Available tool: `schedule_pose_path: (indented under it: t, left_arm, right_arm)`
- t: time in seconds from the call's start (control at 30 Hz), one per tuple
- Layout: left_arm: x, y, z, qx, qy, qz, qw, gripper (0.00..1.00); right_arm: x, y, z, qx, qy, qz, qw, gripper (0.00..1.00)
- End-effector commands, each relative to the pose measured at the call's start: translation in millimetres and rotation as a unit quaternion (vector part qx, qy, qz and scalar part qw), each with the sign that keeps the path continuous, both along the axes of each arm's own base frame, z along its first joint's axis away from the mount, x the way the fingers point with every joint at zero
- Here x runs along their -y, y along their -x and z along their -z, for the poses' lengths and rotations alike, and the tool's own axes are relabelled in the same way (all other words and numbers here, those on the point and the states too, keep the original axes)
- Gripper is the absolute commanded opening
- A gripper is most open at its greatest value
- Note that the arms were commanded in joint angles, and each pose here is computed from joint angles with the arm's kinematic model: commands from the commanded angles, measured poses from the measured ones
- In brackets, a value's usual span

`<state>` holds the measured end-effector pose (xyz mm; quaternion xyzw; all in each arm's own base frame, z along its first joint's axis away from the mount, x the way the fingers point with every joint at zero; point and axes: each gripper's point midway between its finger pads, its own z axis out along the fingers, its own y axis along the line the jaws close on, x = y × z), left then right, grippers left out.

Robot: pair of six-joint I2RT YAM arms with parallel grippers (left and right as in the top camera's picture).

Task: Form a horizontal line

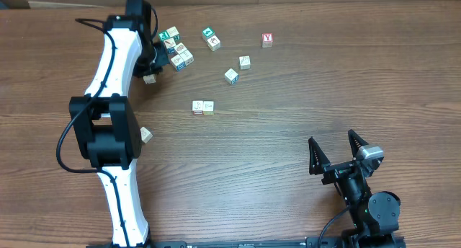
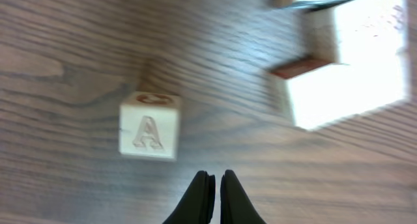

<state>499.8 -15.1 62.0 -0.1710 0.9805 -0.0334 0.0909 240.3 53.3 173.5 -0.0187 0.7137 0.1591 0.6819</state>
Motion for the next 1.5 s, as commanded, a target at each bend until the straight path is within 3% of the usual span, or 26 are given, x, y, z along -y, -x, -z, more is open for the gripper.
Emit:
schedule_pose_path:
  t: [0.0,0.3,0.47,0.53,0.6,0.7,1.07,1.47]
  left_arm:
    - [22.2,-16.2,-40.8,0.038,0.052,0.009,0.998,0.04]
    - [21.9,-22.5,-69.3,0.061,0.051,0.01,0.997,0.1]
    - [22.8,-18.4,-67.3,0.052,0.05,0.011,0.997,0.3]
    - [23.9,-15.6,-66.7,0.046,0.05,0.011,0.998,0.31]
    - [24.3,-9.6,-64.8,0.034,0.05,0.011,0.998,0.26]
    - [27.4,-7.1,-64.2,0.029,0.05,0.014,0.998,0.04]
    - [76.8,-8.5,-73.3,0.045,0.056,0.054,0.996,0.04]
    - [108.8,-41.9,-182.4,0.204,0.08,0.072,0.973,0.04]
  right_arm:
    - [2.1,-0.8,3.0,-0.001,-0.001,0.006,1.0,1.0]
    - [2.1,-0.8,3.0,-0.001,-0.001,0.006,1.0,1.0]
    - [2.1,-0.8,3.0,-0.001,-0.001,0.006,1.0,1.0]
    - [2.1,-0.8,2.8,-0.001,-0.001,0.006,1.0,1.0]
    - [2.1,-0.8,3.0,-0.001,-0.001,0.006,1.0,1.0]
    - [2.1,-0.8,3.0,-0.001,-0.001,0.006,1.0,1.0]
    - [2.1,-0.8,3.0,-0.001,-0.001,0.006,1.0,1.0]
    - [2.1,-0.8,3.0,-0.001,-0.001,0.006,1.0,1.0]
